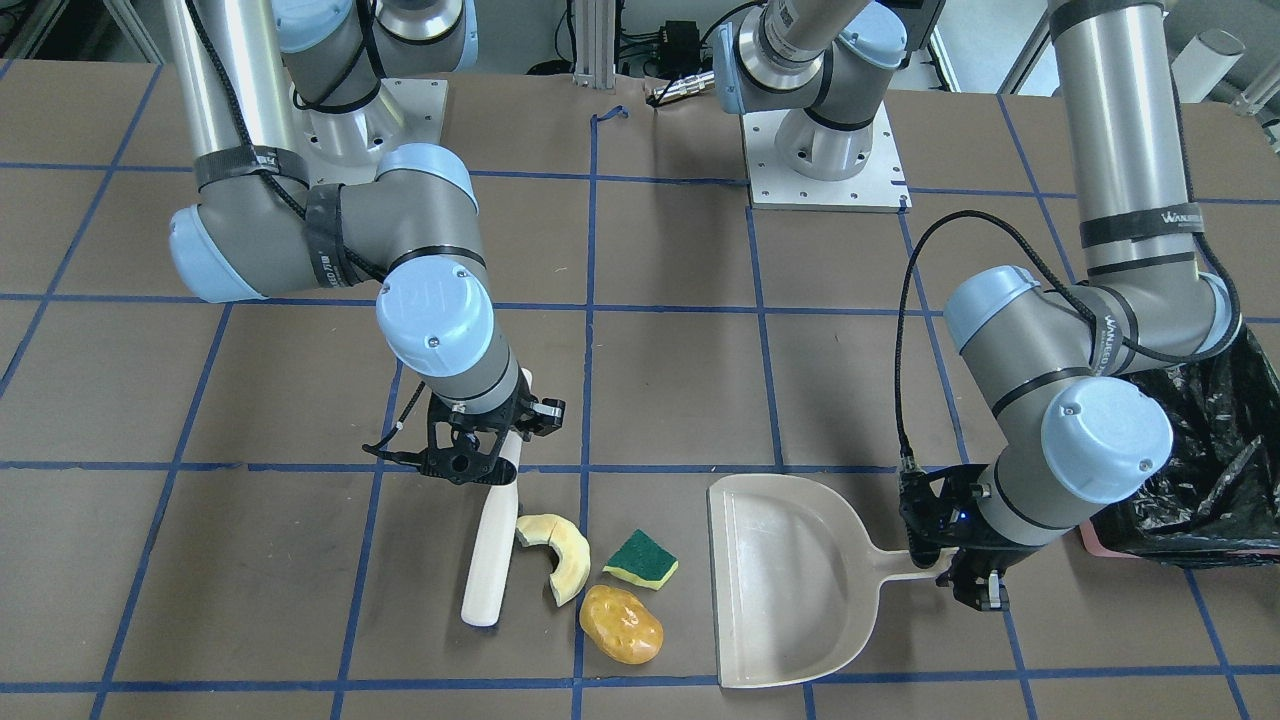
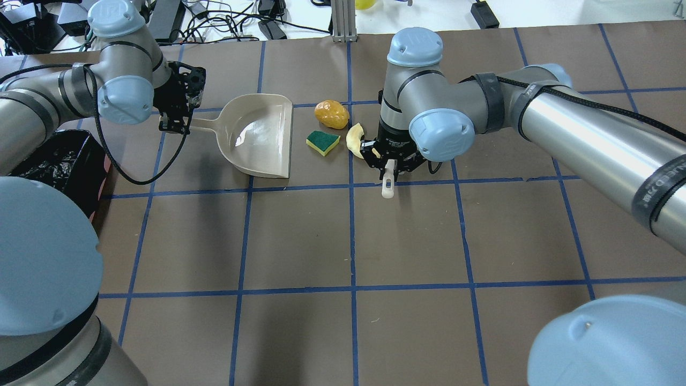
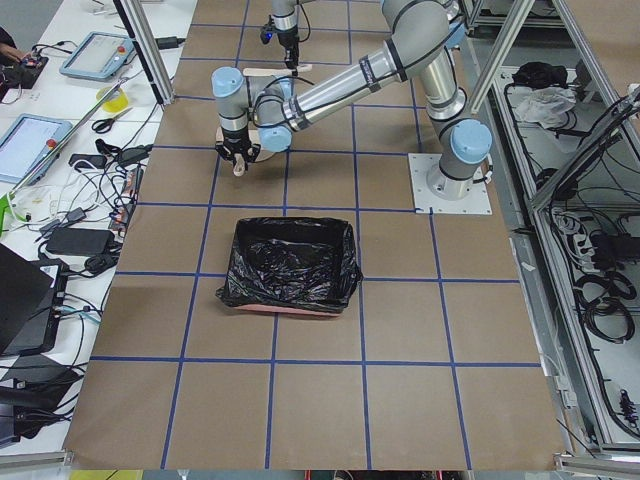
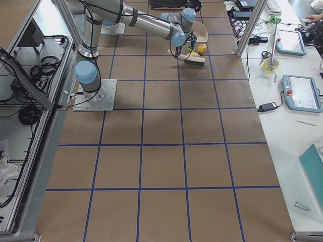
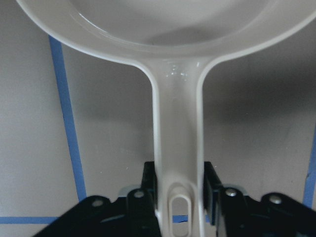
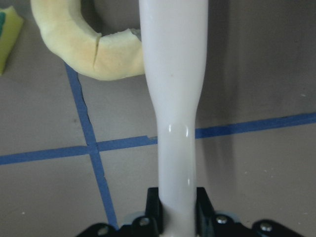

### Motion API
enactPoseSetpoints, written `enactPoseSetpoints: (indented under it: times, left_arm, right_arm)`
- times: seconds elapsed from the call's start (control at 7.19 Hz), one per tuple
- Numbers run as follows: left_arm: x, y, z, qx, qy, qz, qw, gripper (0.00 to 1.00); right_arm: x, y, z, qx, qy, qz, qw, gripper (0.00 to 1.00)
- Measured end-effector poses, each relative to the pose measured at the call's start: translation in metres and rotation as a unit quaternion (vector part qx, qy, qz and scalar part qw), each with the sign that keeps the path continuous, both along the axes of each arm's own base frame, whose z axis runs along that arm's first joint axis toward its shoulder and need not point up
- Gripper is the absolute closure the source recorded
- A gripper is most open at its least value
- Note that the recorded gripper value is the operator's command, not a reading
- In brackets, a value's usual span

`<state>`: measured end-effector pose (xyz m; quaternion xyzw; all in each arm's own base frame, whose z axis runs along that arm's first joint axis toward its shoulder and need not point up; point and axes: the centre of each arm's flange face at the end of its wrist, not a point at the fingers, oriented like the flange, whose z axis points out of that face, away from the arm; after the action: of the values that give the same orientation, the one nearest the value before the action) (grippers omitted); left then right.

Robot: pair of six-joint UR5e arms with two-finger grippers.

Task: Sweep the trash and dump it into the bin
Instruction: 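Lift the brush with the right gripper and move it behind the potato, sponge and peel, then sweep the sponge and banana peel into the dustpan with the right gripper's brush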

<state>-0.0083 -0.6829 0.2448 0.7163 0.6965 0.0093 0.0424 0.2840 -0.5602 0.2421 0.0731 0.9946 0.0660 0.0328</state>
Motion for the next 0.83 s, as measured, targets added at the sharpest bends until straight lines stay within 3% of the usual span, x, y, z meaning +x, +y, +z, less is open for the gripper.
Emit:
enactPoseSetpoints:
  times: [0.83]
  left_arm:
    - [-0.007, 0.001, 0.002, -0.001, -0.001, -0.006, 1.0, 1.0]
  right_arm:
    - [0.11, -0.014, 0.0, -0.043, -0.009, -0.025, 0.9987, 1.0]
